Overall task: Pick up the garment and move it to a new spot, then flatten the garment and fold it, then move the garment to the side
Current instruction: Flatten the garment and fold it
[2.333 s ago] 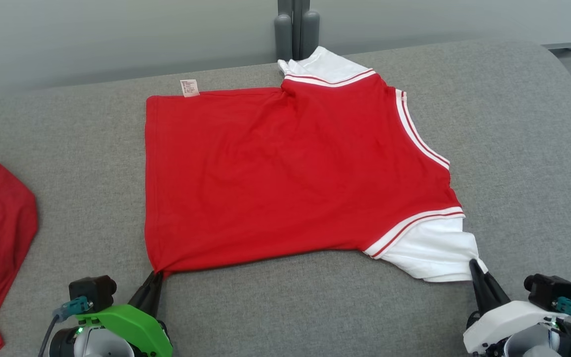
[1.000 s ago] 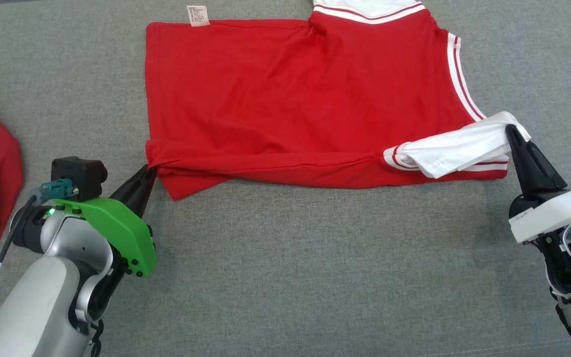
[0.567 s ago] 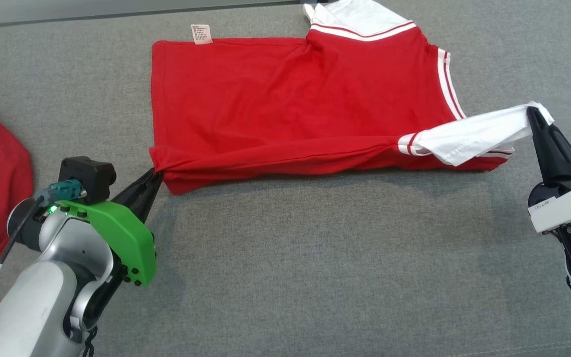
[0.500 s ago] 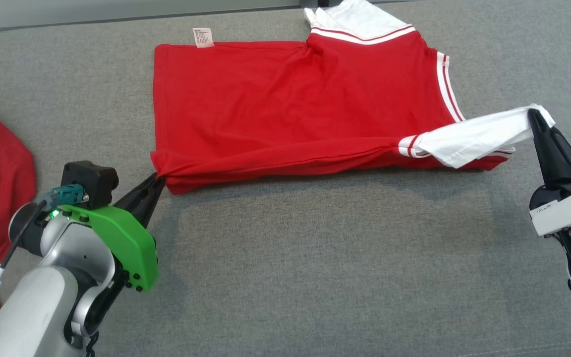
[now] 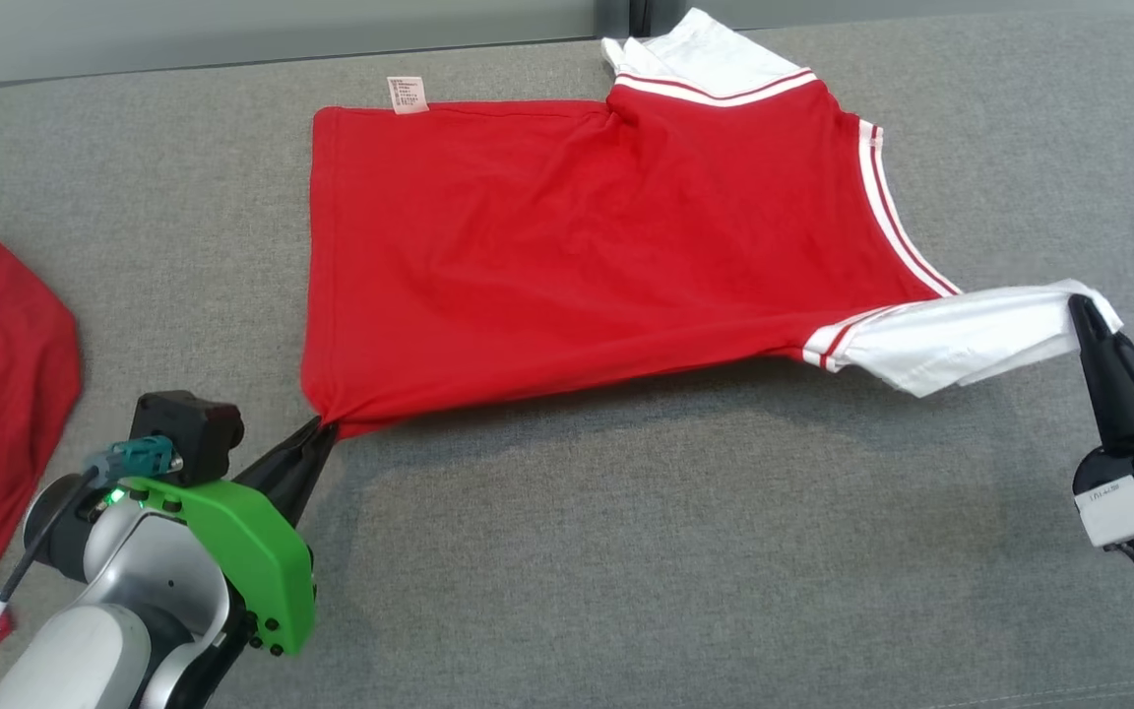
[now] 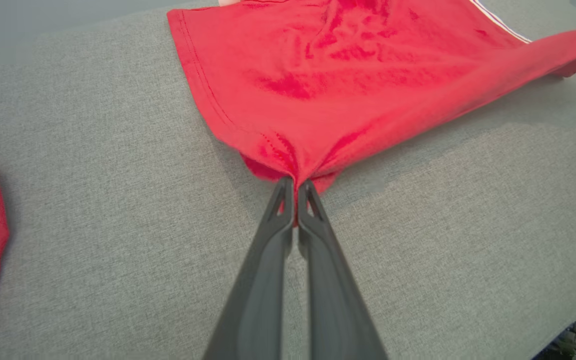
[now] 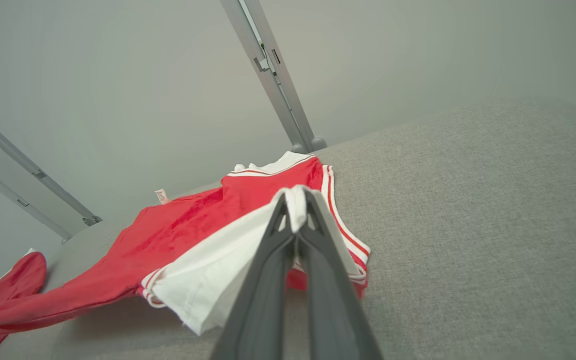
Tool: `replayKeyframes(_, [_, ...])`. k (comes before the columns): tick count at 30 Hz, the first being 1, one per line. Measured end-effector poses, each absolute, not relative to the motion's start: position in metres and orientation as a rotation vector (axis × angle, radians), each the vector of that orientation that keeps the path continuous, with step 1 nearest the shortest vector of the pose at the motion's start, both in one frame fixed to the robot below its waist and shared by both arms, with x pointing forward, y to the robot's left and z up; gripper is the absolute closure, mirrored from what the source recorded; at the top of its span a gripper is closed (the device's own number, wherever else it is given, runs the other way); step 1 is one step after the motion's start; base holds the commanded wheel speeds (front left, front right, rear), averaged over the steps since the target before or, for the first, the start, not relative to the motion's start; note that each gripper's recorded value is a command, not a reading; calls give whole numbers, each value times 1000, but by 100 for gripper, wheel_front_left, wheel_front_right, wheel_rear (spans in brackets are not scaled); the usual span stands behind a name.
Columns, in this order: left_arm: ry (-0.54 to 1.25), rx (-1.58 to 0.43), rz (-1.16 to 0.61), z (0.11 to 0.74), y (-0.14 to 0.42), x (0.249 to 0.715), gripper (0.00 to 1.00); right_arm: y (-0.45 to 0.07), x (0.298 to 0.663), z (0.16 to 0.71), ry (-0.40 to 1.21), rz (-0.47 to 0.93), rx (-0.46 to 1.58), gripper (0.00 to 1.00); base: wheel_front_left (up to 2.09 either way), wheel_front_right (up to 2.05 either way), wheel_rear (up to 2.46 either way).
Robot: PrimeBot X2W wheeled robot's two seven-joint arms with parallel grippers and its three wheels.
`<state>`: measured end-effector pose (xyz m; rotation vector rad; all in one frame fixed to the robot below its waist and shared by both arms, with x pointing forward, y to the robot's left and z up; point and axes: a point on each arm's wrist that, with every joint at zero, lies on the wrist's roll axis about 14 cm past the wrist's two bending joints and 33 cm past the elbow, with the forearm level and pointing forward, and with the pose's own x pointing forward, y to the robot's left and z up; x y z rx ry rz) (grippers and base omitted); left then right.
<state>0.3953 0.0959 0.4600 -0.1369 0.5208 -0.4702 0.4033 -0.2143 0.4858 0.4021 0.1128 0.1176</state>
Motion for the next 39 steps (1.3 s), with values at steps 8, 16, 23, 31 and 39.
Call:
replayKeyframes(8, [556,-139,-458,456,103,384,100,-217,387,476,150,94,415,100,0,0,0])
replayKeyframes(16, [590,-142,-474,451,101,385,100,-211,393,469,189,119,402,100,0,0,0])
replayKeyframes(23, [591,-110,-485,453,103,407,100,-200,419,472,184,164,398,100,0,0,0])
replayKeyframes(31, [611,-87,-505,447,99,432,100,-199,450,470,187,193,365,100,0,0,0])
replayKeyframes(39, [656,-103,-482,424,98,458,100,-200,477,453,218,183,327,100,0,0,0])
